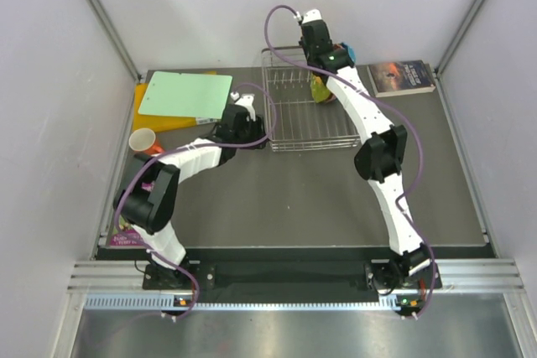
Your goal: Load the plates into the dish rack
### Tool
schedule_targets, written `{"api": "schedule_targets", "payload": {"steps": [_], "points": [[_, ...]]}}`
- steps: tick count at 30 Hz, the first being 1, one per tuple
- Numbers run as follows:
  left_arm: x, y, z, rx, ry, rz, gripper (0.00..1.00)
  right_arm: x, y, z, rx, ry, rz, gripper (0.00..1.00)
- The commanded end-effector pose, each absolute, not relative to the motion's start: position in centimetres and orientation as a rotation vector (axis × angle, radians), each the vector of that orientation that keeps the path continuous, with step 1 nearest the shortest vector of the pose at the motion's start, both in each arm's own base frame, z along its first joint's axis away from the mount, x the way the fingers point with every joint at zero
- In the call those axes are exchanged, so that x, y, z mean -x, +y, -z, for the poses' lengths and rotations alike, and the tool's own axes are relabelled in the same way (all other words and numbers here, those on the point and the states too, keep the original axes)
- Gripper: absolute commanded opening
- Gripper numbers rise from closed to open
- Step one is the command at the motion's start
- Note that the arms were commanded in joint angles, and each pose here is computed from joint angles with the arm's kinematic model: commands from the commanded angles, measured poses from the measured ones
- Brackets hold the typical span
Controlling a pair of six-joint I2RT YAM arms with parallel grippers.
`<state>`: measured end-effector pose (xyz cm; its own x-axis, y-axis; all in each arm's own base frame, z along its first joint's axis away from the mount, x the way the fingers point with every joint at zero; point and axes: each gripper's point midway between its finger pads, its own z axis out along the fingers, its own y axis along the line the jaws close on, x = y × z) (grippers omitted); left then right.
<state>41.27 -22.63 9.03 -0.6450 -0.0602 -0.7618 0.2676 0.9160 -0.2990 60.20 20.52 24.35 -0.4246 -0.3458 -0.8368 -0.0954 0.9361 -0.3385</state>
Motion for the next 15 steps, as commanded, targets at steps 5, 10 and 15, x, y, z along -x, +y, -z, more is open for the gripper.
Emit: {"api": "schedule_targets", "payload": {"steps": [5,10,15], "points": [[-40.8,-23.1,-12.3,-0.159,2.110,0.543,0.55,-61.6,22.4,-29.3,0.208,1.821,0.258,0.00],[-40.4,-22.7,-12.5,-0.154,2.107,0.539,0.56,-61.2,23.0,-27.8,0.232,1.856,0.260,0.00],[-40.3,-22.3,-13.7,-0.162,2.088,0.514,0.56,-61.3,22.9,-25.6,0.234,1.895,0.289,0.00]]}}
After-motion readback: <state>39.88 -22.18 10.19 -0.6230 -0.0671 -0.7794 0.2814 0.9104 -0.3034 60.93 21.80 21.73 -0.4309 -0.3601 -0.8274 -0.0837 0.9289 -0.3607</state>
